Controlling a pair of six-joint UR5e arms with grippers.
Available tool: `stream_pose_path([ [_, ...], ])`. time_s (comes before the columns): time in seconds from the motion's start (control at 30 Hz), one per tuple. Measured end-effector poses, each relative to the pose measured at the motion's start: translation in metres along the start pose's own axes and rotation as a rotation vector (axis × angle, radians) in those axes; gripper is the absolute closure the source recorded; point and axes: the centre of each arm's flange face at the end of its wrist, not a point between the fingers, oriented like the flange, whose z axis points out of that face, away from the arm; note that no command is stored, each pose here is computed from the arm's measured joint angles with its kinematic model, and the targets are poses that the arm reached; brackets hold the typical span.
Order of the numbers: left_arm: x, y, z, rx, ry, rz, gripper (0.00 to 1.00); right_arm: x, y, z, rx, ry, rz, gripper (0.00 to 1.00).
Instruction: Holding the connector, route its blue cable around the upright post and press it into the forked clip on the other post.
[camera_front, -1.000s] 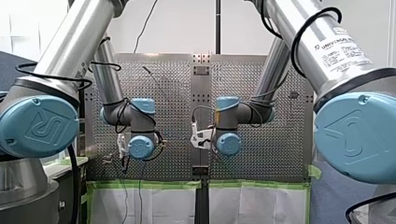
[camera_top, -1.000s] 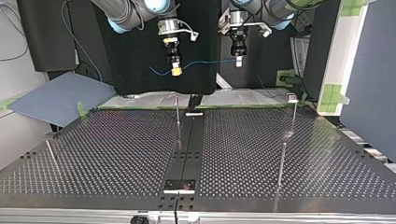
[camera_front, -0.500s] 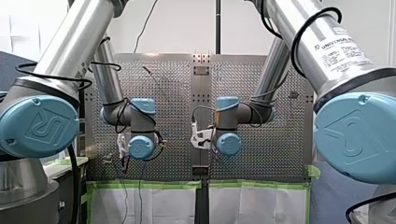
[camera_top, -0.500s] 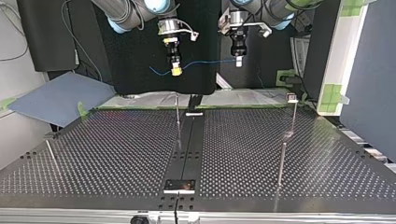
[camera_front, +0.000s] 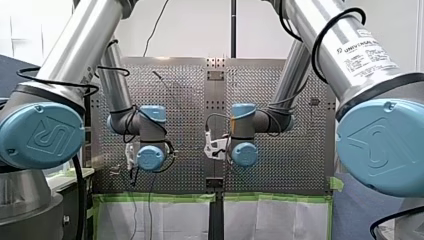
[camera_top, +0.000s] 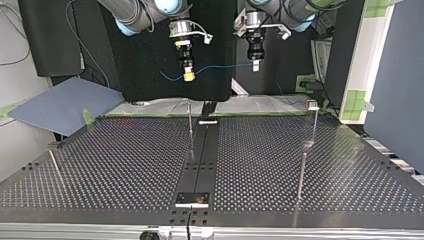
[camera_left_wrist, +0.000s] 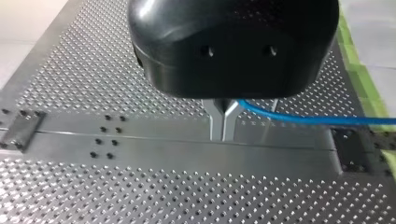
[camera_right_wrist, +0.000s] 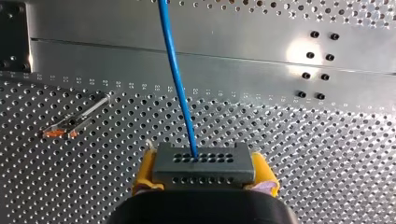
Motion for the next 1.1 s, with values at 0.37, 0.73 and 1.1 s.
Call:
stream_pose_path([
  [0.37,0.022,0.013,-0.018,0.003,0.079,0.122,1.0,-0.039,-0.001,0.005,-0.054,-0.056,-0.025,1.0],
  [0.73,0.022,0.013,-0.018,0.004,0.081,0.126,1.0,-0.056,-0.001,0.001,-0.054,-0.087,-0.034,1.0],
  [1.1,0.002,0.003,0.003,-0.023,0.021,0.051,1.0,-0.032,0.001,0.02,-0.097,-0.053,0.002,1.0],
])
